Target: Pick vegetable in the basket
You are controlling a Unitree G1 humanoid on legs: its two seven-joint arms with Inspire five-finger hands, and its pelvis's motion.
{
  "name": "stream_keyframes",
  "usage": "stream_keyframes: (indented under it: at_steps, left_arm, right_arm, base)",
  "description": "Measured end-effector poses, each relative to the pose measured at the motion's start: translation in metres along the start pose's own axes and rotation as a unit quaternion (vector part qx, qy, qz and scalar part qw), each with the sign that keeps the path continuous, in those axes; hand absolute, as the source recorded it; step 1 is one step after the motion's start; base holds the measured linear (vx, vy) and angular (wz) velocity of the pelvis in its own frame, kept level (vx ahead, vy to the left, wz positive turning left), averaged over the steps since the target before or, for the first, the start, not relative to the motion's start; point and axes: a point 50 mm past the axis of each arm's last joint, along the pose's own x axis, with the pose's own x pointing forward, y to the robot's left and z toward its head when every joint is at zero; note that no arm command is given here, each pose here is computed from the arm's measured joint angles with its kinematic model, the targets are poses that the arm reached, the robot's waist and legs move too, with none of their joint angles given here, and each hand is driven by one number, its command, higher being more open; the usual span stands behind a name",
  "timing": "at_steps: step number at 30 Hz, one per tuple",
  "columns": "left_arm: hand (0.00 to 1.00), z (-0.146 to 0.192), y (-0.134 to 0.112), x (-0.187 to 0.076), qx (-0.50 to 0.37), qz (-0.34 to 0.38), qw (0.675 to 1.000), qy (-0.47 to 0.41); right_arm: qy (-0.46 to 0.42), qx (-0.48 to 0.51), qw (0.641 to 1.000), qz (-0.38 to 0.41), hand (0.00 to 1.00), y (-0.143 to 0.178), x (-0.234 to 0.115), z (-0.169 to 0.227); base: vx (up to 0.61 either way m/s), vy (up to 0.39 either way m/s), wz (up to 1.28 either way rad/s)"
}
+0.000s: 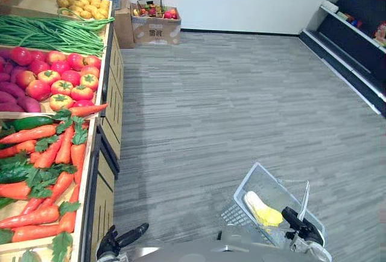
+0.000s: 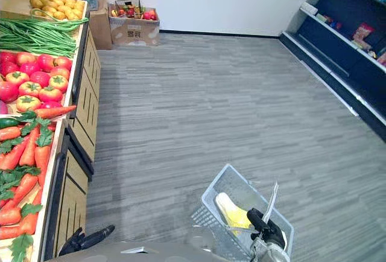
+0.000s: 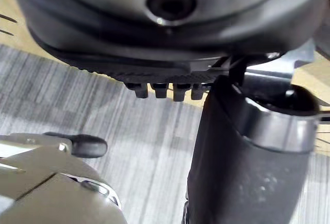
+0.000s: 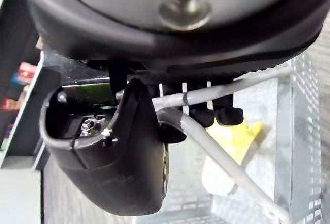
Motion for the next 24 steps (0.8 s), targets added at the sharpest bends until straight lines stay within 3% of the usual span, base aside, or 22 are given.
stream_keyframes:
  at_steps: [8, 15, 24]
  left_arm:
    - [1.00, 0.015, 0.004, 0.005, -0.018, 0.013, 1.000, -0.021]
    - [1.00, 0.007, -0.025, 0.003, -0.040, -0.022, 0.999, -0.010]
    - [1.00, -0.008, -0.016, -0.002, -0.041, -0.013, 0.999, 0.011]
  right_arm:
    - [0.000, 0.027, 1.000, -0.012, 0.00, -0.008, -0.001, 0.000]
    - [-0.016, 0.040, 0.999, -0.015, 0.00, -0.008, 0.003, 0.012]
    - [-0.009, 0.022, 1.000, -0.020, 0.00, -0.017, 0.001, 0.008]
  base:
    - [0.37, -0.201, 0.47]
    - [0.31, -0.261, 0.34]
    - [0.17, -0.109, 0.10]
